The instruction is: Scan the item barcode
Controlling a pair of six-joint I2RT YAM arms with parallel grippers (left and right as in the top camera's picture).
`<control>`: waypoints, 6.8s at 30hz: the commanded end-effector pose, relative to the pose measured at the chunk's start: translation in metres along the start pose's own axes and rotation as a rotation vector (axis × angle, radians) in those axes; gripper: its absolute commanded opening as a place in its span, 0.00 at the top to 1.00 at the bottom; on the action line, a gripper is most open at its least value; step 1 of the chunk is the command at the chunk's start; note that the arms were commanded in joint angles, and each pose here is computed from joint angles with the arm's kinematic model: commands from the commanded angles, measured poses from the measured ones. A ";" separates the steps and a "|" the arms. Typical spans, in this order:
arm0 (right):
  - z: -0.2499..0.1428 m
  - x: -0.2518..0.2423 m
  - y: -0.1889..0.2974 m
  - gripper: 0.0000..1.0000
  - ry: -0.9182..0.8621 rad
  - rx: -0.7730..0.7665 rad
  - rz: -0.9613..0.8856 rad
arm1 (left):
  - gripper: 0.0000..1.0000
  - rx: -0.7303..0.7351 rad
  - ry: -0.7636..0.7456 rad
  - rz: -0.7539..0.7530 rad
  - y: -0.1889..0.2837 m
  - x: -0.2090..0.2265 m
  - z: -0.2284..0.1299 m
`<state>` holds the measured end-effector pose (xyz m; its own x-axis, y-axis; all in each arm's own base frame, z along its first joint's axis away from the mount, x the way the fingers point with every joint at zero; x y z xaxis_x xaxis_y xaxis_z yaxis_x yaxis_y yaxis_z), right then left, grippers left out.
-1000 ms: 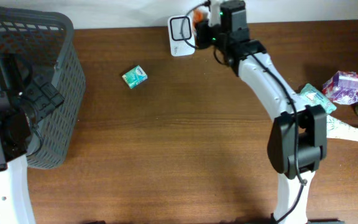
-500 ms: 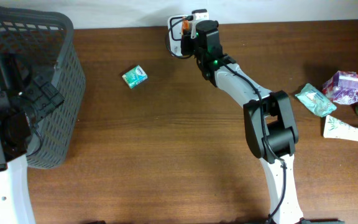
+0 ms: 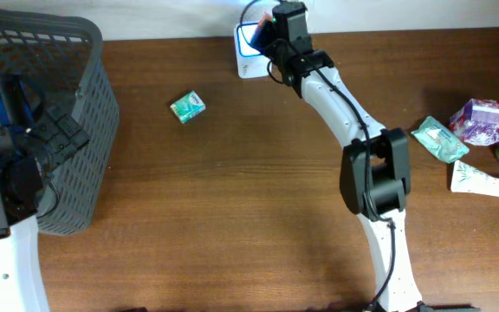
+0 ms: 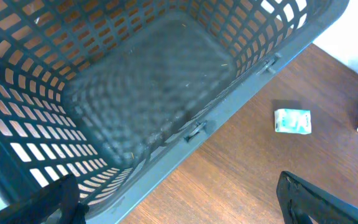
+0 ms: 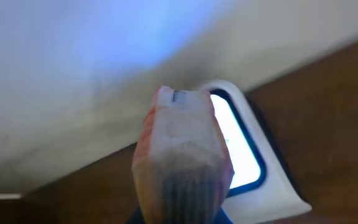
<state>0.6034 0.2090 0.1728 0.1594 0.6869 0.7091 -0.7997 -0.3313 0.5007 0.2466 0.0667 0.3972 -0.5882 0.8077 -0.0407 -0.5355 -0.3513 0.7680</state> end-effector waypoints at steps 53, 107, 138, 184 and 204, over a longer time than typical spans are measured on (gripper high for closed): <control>0.173 -0.342 0.373 0.08 -0.613 0.224 -1.046 | 0.01 -0.008 0.016 0.001 0.003 0.002 0.000; 0.158 -0.144 0.321 0.01 -0.009 0.142 -0.779 | 0.23 -0.053 -1.246 -0.187 -0.222 -0.278 -0.068; 0.158 -0.144 0.321 0.01 -0.009 0.143 -0.778 | 1.00 0.399 -0.946 -0.602 -0.159 -0.333 -0.204; 0.158 -0.144 0.321 0.02 -0.009 0.143 -0.778 | 0.64 0.671 -0.637 -0.610 -0.165 -0.358 -0.364; 0.158 -0.144 0.321 0.01 -0.009 0.142 -0.779 | 0.96 -0.131 -1.013 0.282 -0.153 -0.297 -0.199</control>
<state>0.4161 -0.0980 0.3075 0.6475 0.7483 0.1444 -0.3739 0.1468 0.9158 0.3761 -0.2288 0.1486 0.1058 0.7626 0.6381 -0.5172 -0.5059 0.6903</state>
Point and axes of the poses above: each gripper's point midway between its finger pads, its own y axis back along the fingers, its own x axis along the line the jaws close on, z = x × y, the point moved 6 cm from there along y, back along the fingers, and after that the axes turned 4 degrees about -y, right-handed, at the moved point
